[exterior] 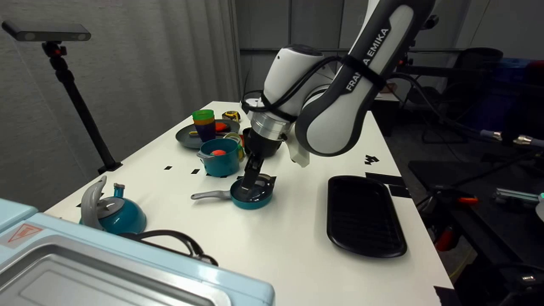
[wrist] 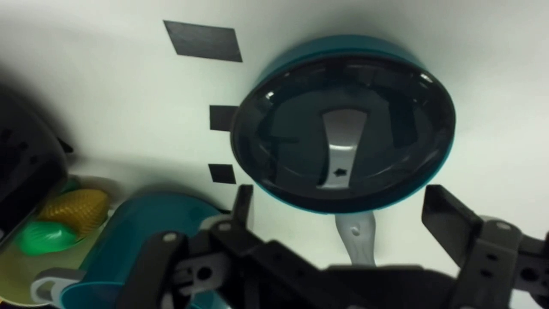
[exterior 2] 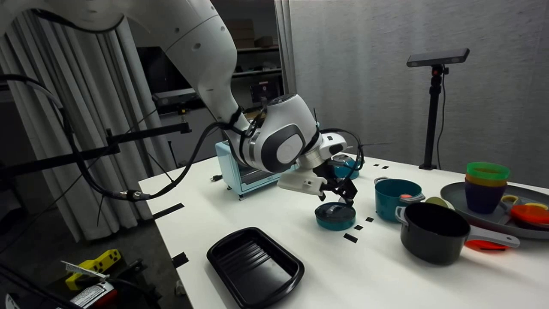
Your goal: Transfer the lid from the blue pot to the pan
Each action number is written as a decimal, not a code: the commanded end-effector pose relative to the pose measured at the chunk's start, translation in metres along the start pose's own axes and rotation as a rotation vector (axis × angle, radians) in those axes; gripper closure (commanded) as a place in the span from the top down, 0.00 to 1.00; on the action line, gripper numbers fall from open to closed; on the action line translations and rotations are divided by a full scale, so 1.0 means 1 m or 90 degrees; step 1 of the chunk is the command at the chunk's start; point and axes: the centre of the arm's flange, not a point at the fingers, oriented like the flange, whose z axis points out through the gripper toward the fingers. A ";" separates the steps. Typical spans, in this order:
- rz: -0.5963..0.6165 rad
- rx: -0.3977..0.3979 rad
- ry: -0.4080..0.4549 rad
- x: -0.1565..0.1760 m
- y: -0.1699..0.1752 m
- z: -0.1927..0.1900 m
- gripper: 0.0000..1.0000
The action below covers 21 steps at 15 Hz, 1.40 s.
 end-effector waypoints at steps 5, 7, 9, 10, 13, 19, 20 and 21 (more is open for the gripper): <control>-0.014 -0.007 0.033 -0.005 0.013 -0.082 1.00; -0.011 -0.011 0.046 -0.005 0.018 -0.112 1.00; -0.007 -0.016 0.056 -0.006 0.022 -0.138 1.00; -0.011 -0.018 0.058 -0.009 0.023 -0.149 1.00; -0.016 -0.021 0.061 -0.018 0.021 -0.175 1.00; -0.004 -0.014 0.070 -0.014 0.021 -0.166 1.00; -0.004 -0.014 0.069 -0.015 0.021 -0.166 1.00; -0.004 -0.014 0.068 -0.016 0.021 -0.166 1.00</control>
